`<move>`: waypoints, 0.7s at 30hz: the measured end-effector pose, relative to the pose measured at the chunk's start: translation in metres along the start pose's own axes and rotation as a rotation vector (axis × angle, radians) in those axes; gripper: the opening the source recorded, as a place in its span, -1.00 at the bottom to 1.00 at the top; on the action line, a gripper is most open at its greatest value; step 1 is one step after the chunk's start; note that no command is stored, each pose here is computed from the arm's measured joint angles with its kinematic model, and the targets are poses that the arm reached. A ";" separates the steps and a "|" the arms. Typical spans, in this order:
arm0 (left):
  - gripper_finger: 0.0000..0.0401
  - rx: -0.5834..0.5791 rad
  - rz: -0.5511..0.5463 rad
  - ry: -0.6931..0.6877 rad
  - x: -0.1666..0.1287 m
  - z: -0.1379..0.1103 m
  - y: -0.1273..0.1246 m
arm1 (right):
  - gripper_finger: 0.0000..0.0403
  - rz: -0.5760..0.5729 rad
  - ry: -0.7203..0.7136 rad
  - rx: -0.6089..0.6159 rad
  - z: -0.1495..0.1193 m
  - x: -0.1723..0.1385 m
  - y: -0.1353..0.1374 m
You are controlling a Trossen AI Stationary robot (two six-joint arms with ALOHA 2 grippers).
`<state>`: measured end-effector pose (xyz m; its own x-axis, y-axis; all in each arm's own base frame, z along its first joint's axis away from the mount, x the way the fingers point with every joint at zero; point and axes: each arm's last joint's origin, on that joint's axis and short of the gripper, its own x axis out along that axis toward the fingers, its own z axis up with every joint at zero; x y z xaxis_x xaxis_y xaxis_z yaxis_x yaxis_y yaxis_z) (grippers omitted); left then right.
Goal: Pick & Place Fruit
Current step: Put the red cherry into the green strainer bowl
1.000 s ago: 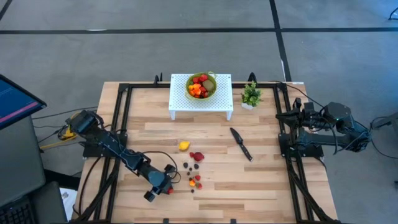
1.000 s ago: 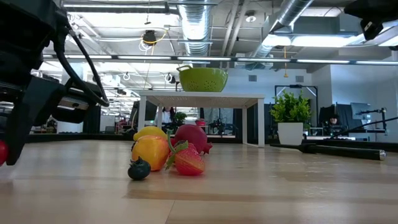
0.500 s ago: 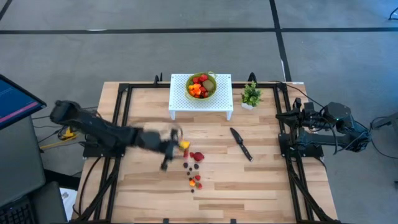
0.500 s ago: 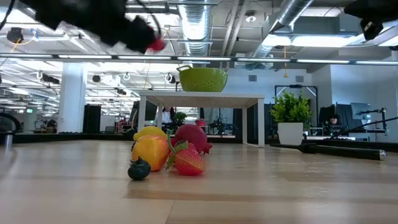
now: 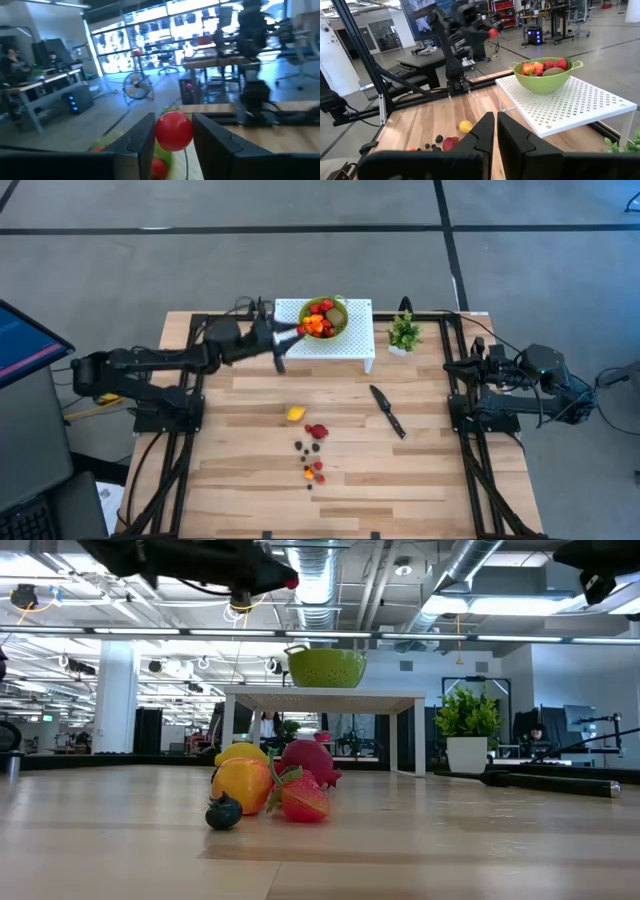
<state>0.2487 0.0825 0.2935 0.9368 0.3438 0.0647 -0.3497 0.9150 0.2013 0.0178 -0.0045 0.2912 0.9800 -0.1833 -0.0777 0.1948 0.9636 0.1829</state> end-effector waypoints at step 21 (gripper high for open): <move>-0.41 0.003 0.072 0.122 0.067 -0.035 0.044 | -0.92 0.000 0.000 0.000 0.000 0.000 0.000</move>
<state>0.2959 0.1530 0.2726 0.9009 0.4321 -0.0400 -0.4160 0.8863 0.2034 0.0177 -0.0044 0.2912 0.9801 -0.1830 -0.0772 0.1943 0.9637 0.1831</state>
